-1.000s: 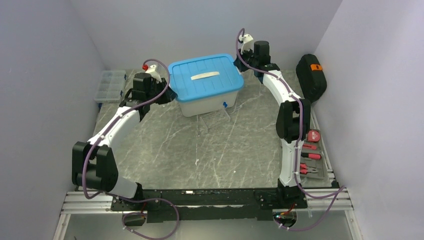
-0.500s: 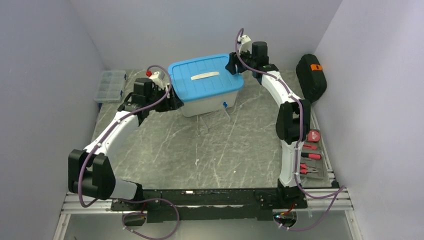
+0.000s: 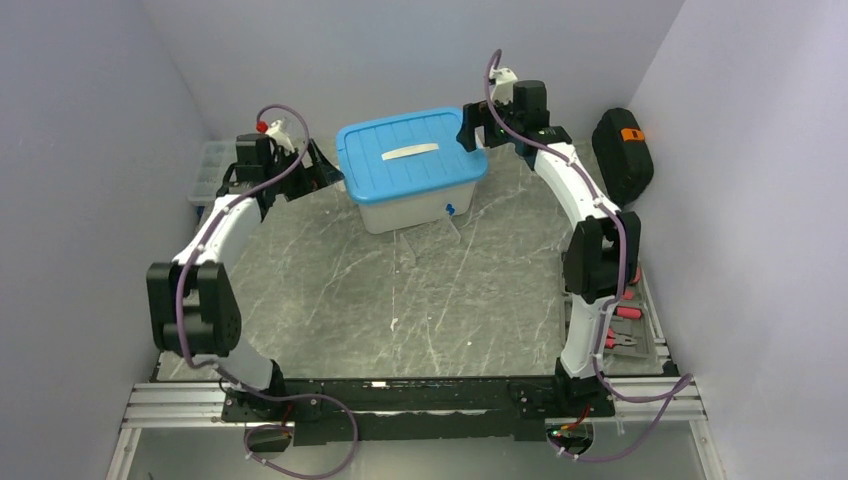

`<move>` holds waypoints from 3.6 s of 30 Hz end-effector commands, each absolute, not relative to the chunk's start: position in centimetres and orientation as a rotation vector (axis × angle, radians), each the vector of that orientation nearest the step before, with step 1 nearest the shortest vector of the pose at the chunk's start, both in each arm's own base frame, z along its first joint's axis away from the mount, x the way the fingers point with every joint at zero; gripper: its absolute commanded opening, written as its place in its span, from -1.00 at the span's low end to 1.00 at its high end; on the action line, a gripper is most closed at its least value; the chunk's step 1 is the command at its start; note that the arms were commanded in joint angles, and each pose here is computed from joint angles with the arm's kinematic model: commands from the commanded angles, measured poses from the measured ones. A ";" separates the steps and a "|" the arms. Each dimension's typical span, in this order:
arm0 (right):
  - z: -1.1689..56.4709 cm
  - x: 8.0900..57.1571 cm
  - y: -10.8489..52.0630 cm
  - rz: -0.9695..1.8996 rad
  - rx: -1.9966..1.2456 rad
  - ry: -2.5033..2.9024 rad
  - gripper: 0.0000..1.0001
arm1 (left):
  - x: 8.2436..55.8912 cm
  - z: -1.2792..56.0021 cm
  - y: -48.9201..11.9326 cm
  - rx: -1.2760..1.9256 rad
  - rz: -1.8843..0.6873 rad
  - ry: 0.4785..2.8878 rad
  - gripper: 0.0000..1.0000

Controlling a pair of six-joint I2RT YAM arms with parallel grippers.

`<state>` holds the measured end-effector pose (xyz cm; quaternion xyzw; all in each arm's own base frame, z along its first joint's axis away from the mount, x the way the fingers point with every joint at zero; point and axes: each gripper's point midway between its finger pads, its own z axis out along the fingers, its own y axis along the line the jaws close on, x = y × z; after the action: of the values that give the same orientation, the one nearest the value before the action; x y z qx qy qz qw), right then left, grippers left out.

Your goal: Organize the chemistry lab equipment

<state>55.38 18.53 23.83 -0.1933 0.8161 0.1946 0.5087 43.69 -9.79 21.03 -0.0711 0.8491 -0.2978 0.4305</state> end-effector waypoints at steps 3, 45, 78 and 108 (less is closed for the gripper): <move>25.0 54.0 16.1 0.457 -0.344 1.989 0.99 | 46.5 20.5 -11.8 -0.152 -0.942 2.100 0.99; 16.6 55.6 17.9 0.710 -0.320 2.112 0.76 | 49.3 17.9 -14.7 -0.215 -1.323 2.008 0.24; 16.3 54.9 17.7 0.686 -0.311 2.127 0.69 | 48.8 15.8 -15.3 0.027 -0.632 2.310 -0.29; 15.6 53.0 22.5 0.731 -0.578 2.113 0.32 | 40.2 17.6 -18.2 0.001 -0.790 2.280 -0.42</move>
<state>55.06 19.72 18.41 -0.1732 0.8285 0.2983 0.4411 45.11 -13.95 19.63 -0.0499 0.8615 -0.2481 0.4403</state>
